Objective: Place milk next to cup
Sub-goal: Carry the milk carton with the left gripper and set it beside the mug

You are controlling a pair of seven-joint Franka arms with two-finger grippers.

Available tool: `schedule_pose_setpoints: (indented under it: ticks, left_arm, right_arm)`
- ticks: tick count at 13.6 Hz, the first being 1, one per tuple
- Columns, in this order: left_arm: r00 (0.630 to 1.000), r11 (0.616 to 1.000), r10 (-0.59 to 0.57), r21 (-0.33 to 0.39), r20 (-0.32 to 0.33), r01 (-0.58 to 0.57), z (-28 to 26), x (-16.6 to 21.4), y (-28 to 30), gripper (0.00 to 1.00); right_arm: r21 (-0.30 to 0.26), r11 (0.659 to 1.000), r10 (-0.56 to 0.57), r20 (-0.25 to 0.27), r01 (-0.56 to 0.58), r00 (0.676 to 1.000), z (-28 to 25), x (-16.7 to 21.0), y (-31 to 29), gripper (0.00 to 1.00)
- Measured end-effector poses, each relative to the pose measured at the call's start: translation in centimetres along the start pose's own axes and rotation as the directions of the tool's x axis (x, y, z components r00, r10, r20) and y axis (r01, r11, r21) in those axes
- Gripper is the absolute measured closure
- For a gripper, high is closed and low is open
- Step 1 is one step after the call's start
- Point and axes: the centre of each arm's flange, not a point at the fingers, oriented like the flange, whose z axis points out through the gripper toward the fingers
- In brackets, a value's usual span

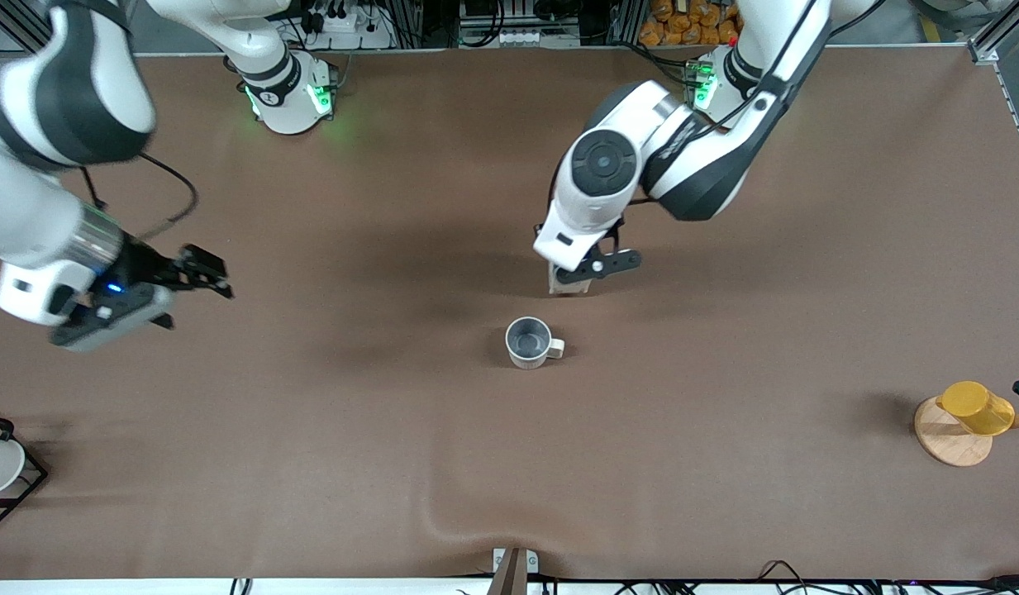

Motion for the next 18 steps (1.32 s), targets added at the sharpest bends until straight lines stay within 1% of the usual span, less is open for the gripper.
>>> schedule_pose_setpoints:
  ticks: [2,4,6,9,11,15,18]
  left_arm:
    - [1.000,1.000,-0.010,-0.019,-0.003,0.010,0.9,0.7,1.6,0.58]
    - [1.000,0.999,-0.011,-0.043,-0.003,0.011,1.2,1.4,2.4,0.58]
    - [1.000,0.998,-0.006,-0.057,-0.006,0.006,1.6,1.4,3.1,0.58]
    - [1.000,0.997,-0.002,-0.071,-0.011,0.001,1.5,1.4,3.6,0.58]
    - [1.000,0.997,0.004,-0.080,-0.013,-0.005,1.3,1.3,4.2,0.58]
    - [1.000,0.997,0.004,-0.075,-0.004,-0.005,2.4,1.8,4.7,0.58]
    - [1.000,0.997,0.003,-0.080,-0.005,-0.003,2.4,2.0,4.8,0.56]
  right_arm:
    - [-0.002,0.993,0.117,0.048,-0.117,0.992,-2.1,-2.2,0.8,0.00]
    - [-0.048,0.977,0.210,0.080,-0.207,0.974,-4.6,-4.2,1.0,0.00]
    - [-0.095,0.957,0.283,0.087,-0.275,0.955,-7.0,-5.9,0.7,0.00]
    - [-0.116,0.922,0.379,0.088,-0.369,0.921,-9.7,-7.5,1.5,0.00]
    - [-0.118,0.909,0.410,0.079,-0.400,0.909,-10.6,-7.8,1.7,0.00]
    - [-0.125,0.905,0.415,0.060,-0.406,0.908,-11.6,-7.8,1.8,0.00]
    - [-0.137,0.897,0.432,0.065,-0.421,0.900,-11.7,-8.1,2.5,0.00]
